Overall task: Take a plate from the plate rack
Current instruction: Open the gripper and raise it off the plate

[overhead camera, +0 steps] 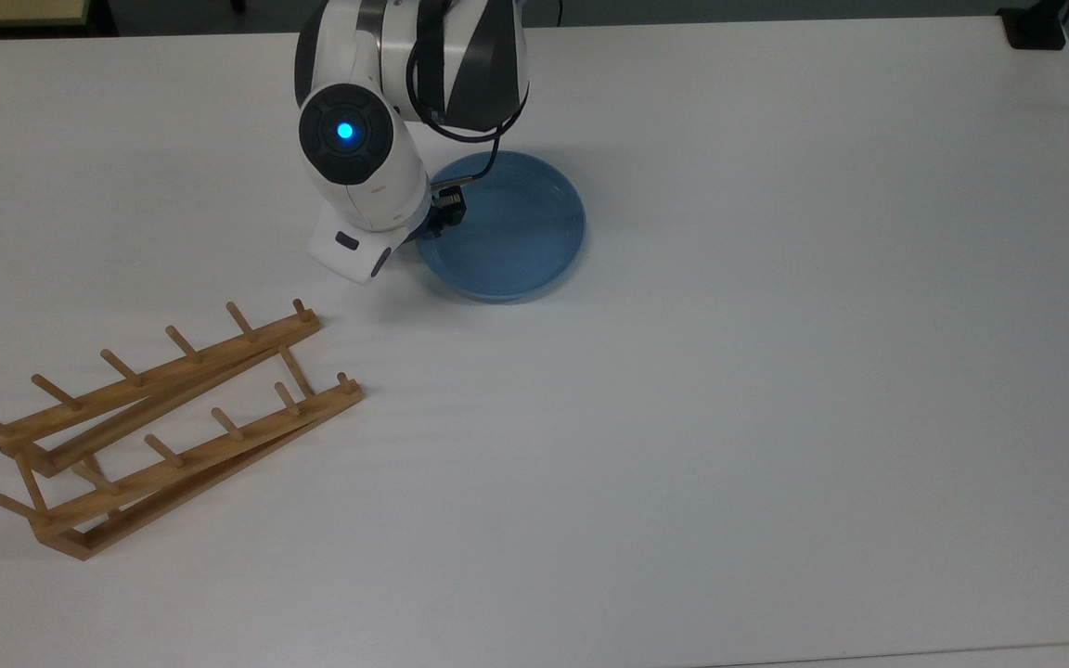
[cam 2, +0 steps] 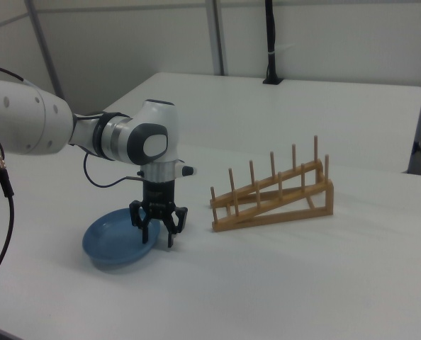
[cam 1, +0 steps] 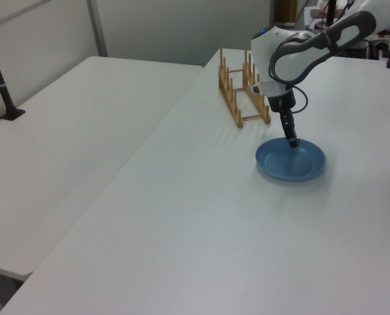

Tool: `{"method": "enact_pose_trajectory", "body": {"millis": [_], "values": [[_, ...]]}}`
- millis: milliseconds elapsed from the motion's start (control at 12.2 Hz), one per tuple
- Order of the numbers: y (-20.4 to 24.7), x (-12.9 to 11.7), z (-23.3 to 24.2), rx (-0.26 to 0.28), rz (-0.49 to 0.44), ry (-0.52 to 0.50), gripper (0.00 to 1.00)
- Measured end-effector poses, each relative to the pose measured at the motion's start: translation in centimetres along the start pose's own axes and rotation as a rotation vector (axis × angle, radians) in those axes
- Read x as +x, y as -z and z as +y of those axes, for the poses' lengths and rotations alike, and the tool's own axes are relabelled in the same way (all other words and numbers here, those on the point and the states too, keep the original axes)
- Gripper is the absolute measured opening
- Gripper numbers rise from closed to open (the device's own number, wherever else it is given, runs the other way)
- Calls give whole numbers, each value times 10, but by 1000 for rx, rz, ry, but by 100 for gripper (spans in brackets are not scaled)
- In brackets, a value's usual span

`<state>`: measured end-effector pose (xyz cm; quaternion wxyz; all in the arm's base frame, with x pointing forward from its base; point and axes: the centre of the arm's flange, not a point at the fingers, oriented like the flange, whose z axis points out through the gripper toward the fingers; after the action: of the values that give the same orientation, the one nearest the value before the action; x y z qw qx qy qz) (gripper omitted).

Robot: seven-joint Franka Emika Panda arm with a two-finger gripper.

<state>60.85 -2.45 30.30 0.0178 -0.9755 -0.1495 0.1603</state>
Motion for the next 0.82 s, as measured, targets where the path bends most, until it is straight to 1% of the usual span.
{"method": "enact_pose_trajectory", "body": {"millis": [82,164,246,327,409,491,573,655,818], "values": [[3,-1,-1,0,0,1,78],[11,-2,-3,-1,0,4,92],[22,-4,-7,-3,3,9,100],[39,-7,-15,-7,14,16,100],[65,-12,-26,-13,51,-5,100],[96,-19,-41,-25,102,-58,100],[129,-32,-56,-36,155,-118,100],[150,-44,-64,-42,183,-149,100],[192,-81,-73,-49,210,-192,100]]}}
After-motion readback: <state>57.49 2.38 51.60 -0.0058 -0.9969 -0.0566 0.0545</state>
